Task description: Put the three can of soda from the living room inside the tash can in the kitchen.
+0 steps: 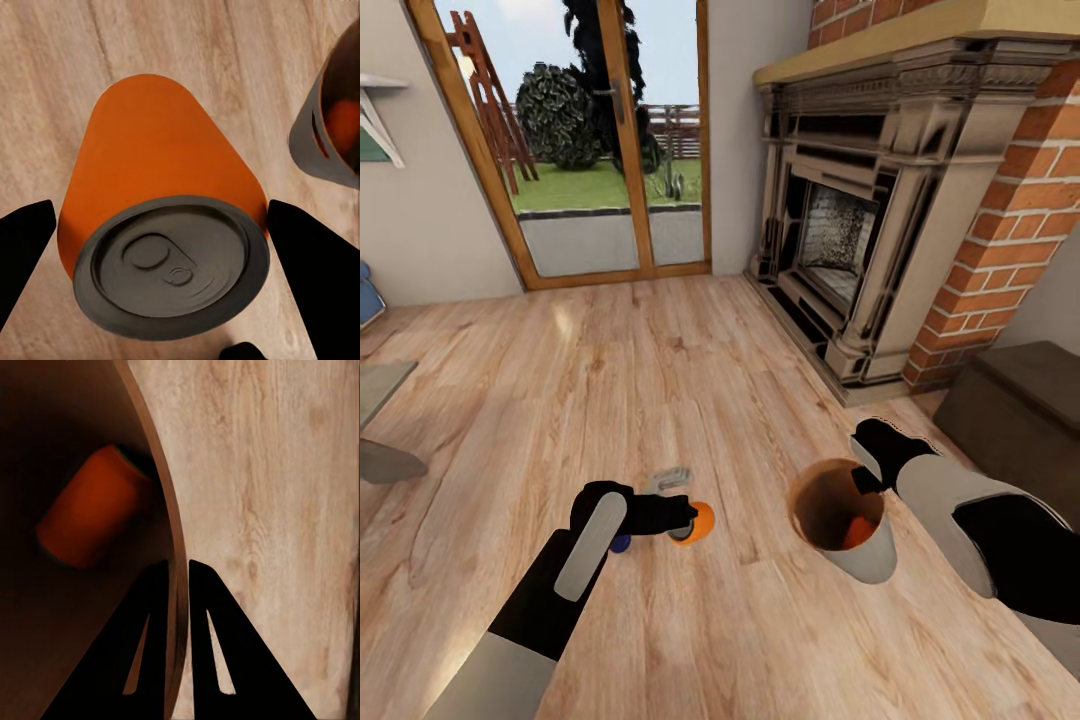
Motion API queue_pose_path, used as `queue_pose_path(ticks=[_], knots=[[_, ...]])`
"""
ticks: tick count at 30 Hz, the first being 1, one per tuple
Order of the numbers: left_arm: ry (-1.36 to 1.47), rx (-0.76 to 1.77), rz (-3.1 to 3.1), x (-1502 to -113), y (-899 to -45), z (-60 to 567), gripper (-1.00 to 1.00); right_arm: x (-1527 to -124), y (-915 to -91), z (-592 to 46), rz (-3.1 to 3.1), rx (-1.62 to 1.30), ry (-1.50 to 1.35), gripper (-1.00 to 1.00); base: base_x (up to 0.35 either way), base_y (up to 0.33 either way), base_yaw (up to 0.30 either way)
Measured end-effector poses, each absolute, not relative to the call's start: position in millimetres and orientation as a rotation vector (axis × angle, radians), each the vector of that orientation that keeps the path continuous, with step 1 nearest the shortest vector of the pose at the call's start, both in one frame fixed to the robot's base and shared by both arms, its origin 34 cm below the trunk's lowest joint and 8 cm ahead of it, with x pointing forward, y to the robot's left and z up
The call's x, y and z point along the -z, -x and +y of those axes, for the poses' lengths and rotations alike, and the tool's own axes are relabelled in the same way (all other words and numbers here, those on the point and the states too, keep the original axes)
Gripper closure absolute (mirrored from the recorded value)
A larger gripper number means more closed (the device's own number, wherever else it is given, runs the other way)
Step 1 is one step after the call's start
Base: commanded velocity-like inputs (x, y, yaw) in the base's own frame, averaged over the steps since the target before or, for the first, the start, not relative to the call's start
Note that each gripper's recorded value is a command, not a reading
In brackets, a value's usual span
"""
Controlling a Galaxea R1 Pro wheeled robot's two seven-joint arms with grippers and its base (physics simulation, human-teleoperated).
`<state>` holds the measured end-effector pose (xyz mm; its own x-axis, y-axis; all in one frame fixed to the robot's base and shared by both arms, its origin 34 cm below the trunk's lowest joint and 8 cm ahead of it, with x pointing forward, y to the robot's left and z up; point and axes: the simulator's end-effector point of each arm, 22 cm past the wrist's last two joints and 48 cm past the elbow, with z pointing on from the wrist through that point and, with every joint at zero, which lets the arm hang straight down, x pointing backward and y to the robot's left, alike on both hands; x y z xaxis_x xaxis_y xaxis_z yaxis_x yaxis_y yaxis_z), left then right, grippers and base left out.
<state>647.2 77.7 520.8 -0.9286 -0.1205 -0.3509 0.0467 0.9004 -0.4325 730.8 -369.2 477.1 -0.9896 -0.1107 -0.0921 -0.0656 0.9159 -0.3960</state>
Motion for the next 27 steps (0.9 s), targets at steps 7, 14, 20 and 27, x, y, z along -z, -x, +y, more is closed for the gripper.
queue_pose_path(ticks=[7,14,20,27], knots=[[0.06,0.679,2.672,-545,-651,70,1.0,-479,-727,-374,2.907,0.734,0.228,1.0,0.0,0.0,0.0],[0.11,0.933,2.648,-579,-645,36,1.0,-485,-733,-365,2.859,0.726,0.259,1.0,0.0,0.0,0.0],[0.119,0.979,2.642,-595,-645,31,1.0,-483,-728,-342,2.874,0.637,0.227,1.0,0.0,0.0,0.0],[0.114,0.988,2.631,-614,-649,29,1.0,-492,-723,-347,2.87,0.699,0.301,1.0,0.0,0.0,0.0]])
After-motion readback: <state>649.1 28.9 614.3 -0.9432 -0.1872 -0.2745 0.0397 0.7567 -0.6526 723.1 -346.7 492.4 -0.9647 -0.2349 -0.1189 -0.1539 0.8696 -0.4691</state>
